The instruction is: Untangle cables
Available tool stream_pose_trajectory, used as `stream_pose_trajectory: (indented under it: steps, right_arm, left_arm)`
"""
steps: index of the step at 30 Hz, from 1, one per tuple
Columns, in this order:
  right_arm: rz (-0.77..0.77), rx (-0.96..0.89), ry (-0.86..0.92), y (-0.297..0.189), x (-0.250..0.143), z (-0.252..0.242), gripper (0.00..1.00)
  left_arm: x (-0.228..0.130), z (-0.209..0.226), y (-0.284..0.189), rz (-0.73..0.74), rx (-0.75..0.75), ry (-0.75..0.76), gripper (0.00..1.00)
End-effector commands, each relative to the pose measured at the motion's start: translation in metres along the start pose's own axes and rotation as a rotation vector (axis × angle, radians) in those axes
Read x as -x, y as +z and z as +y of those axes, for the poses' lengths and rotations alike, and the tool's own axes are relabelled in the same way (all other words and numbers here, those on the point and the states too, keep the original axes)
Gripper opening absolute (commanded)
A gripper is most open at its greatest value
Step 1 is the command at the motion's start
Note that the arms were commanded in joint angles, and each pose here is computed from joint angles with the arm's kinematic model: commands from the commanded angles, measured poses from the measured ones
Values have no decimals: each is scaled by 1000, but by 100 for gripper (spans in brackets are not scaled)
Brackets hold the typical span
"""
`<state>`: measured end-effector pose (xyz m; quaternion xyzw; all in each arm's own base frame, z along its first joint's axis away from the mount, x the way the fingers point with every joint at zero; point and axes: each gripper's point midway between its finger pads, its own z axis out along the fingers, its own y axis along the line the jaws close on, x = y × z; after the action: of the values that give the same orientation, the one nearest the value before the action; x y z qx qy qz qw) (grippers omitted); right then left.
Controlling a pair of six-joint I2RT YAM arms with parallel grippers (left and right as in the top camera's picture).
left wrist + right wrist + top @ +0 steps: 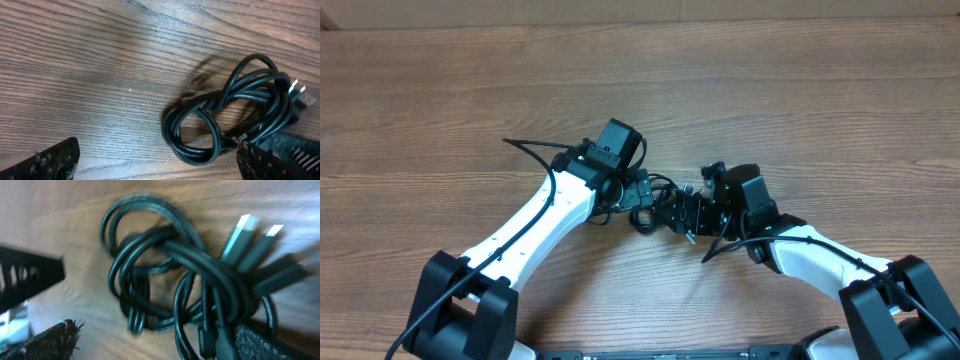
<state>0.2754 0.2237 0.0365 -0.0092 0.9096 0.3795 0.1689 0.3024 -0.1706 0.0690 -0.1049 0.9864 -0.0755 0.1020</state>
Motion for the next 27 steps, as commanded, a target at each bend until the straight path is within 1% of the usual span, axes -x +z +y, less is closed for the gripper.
stream_pose_trajectory:
  steps: [1, 7, 12, 14, 19, 27]
  right_arm:
    - [44, 35, 13, 3, -6, 8, 100]
    - [39, 31, 13, 2, -4, 7, 100]
    - [-12, -40, 8, 2, 4, -5, 100]
    - [-18, -44, 0, 2, 6, -6, 97]
    - [-34, -52, -33, -1, 11, -8, 87]
    - [-91, -28, -135, -14, 24, 5, 86]
  left_arm:
    - [2, 7, 2, -13, 40, 6, 100]
    - [5, 13, 2, -12, 51, -6, 99]
    - [1, 19, 2, 8, 74, 9, 100]
    - [-1, 20, 2, 15, 79, 30, 99]
    - [-3, 22, 1, 26, 87, 30, 100]
    - [-3, 22, 1, 24, 85, 29, 99]
